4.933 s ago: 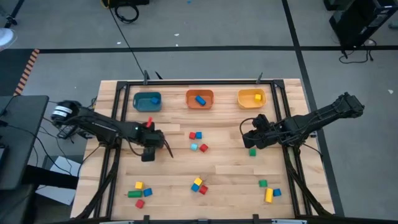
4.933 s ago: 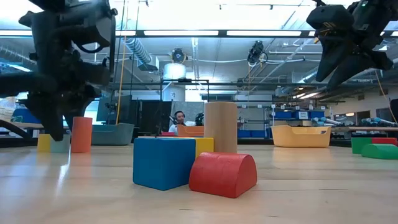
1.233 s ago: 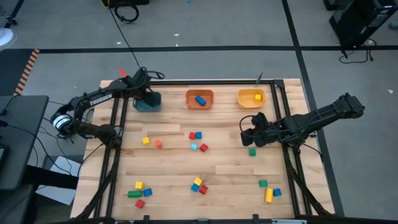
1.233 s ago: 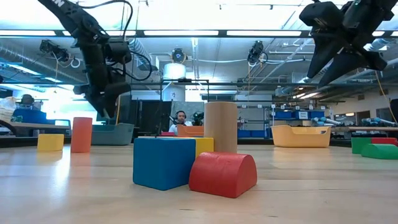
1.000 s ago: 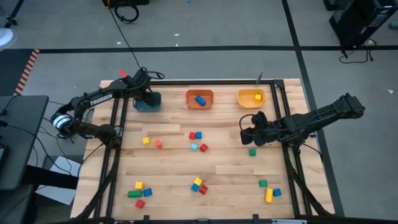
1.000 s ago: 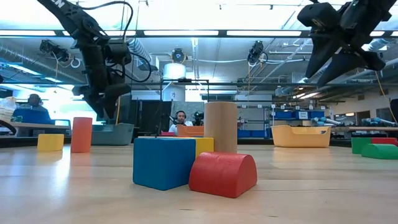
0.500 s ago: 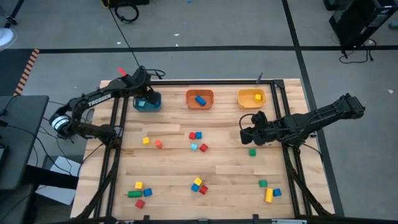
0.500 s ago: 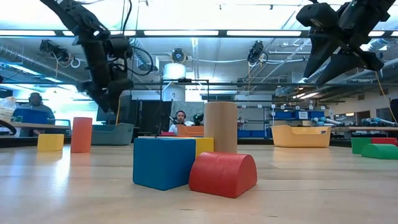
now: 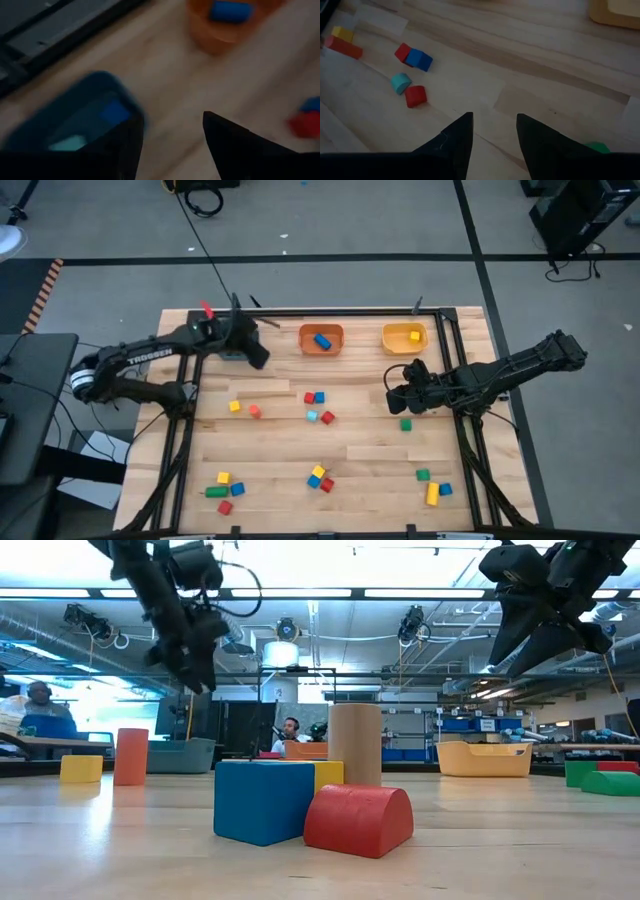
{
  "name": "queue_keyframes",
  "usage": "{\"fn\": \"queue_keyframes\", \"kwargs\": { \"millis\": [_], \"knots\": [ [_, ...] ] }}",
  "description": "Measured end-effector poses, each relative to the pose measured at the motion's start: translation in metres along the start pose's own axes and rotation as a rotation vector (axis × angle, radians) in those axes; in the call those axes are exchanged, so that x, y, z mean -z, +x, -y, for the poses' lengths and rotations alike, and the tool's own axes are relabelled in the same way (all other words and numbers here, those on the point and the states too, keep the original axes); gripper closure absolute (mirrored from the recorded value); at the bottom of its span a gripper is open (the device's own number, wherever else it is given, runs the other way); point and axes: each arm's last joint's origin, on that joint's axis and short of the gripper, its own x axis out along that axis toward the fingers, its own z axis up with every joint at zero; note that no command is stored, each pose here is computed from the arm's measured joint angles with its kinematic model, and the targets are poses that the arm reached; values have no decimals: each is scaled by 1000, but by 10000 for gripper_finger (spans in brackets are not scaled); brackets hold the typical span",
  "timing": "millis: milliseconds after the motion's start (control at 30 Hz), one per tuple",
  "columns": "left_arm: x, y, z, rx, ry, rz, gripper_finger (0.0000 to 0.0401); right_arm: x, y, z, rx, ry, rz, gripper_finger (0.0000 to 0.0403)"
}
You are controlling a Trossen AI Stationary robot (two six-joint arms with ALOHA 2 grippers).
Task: Sort blocks by size
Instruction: Put the blue cube block into the yellow bin
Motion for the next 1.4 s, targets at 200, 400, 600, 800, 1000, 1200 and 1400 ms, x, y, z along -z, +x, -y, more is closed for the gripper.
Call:
{"fn": "queue_keyframes", "kwargs": {
  "millis": [200,400,600,800,1000,1200,1400],
  "knots": [
    [19,-14,42,60,-5,27,187,0,0,0,-1,-28,-5,237],
    [41,-30,74,113,-36,59,187,1,0,-1,-12,-82,-25,237],
    [64,-46,97,188,-80,61,188,1,0,-3,-40,-115,-22,237],
    [87,-62,116,261,-121,54,213,5,-3,-8,-94,-228,-34,236],
    [109,-74,129,335,-128,11,240,10,-7,-17,-183,-363,-11,217],
    [132,-77,139,339,-27,-55,251,16,-8,-35,-319,-486,38,183],
    [149,-71,148,338,207,-137,254,27,2,-63,-437,-702,79,167]
  ]
}}
